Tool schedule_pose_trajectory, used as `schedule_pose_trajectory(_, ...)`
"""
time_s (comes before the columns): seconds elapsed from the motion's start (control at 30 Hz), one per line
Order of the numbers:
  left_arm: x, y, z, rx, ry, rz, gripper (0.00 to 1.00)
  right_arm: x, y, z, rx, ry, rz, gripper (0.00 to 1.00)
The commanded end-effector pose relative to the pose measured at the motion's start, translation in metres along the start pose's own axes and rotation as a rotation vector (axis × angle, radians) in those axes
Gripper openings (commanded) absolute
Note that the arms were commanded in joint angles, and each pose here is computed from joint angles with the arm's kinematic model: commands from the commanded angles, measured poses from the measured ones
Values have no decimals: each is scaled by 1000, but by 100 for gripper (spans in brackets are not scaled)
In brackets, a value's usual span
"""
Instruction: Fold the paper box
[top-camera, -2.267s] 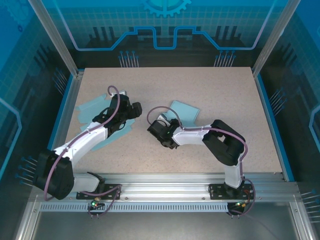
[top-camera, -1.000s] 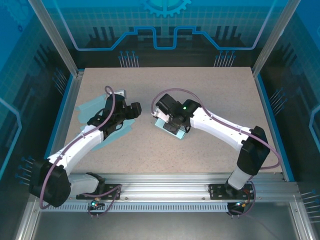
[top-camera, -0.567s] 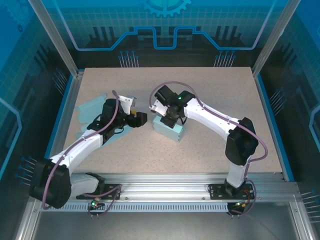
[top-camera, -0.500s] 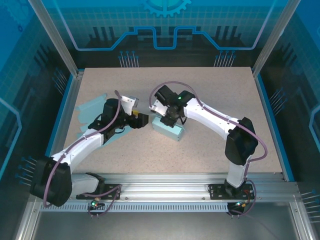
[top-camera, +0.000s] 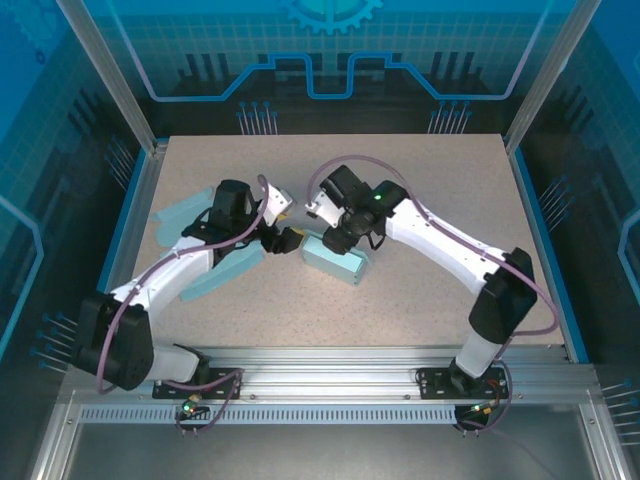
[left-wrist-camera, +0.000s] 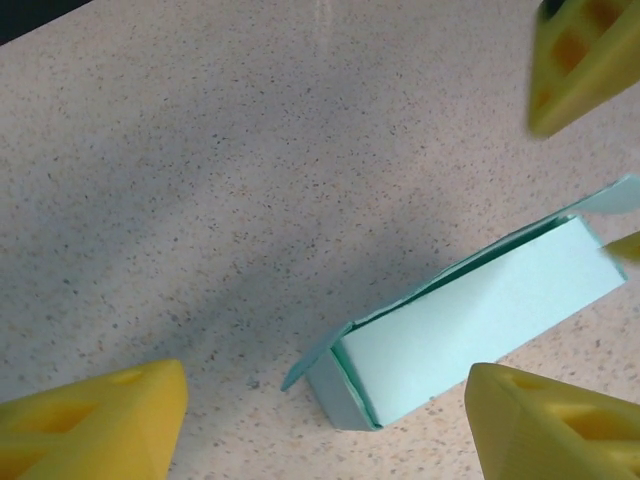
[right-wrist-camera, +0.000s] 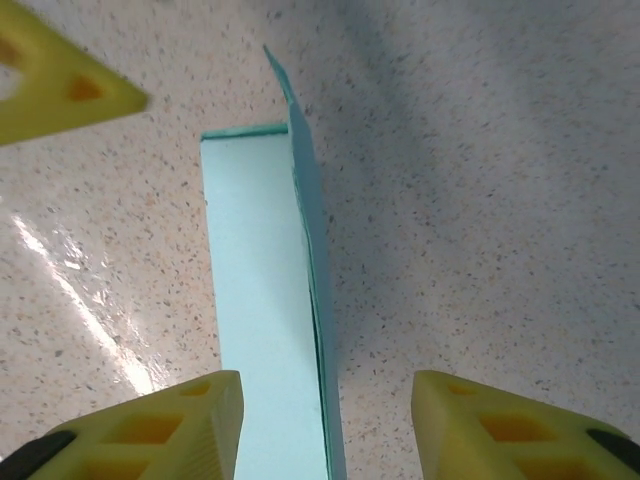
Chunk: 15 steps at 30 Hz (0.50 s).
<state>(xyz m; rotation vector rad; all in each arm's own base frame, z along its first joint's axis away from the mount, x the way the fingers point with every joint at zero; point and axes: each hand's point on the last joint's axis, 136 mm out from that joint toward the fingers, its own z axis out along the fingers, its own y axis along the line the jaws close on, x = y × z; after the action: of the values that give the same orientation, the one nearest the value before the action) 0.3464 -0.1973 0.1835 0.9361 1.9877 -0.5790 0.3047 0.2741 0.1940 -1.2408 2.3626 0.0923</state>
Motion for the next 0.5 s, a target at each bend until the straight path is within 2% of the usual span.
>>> schedule_pose_trajectory(0.0, 5, -5, 1, 88, 68, 91, 72, 4, -18, -29, 49, -68, 186, 47)
schedule_pose_trajectory(0.1, 6, -11, 3, 157, 101, 102, 62, 20, -24, -41, 60, -84, 312, 47)
schedule_pose_trajectory(0.17, 7, -10, 6, 171, 122, 99, 50, 34, -25, -47, 70, -81, 380, 47)
schedule_pose_trajectory(0.27, 10, -8, 10, 190, 164, 91, 48, 54, -23, -52, 78, -82, 482, 47)
schedule_pose_trajectory(0.47, 21, -3, 17, 191, 215, 88, 52, 87, -12, -49, 64, -93, 654, 51)
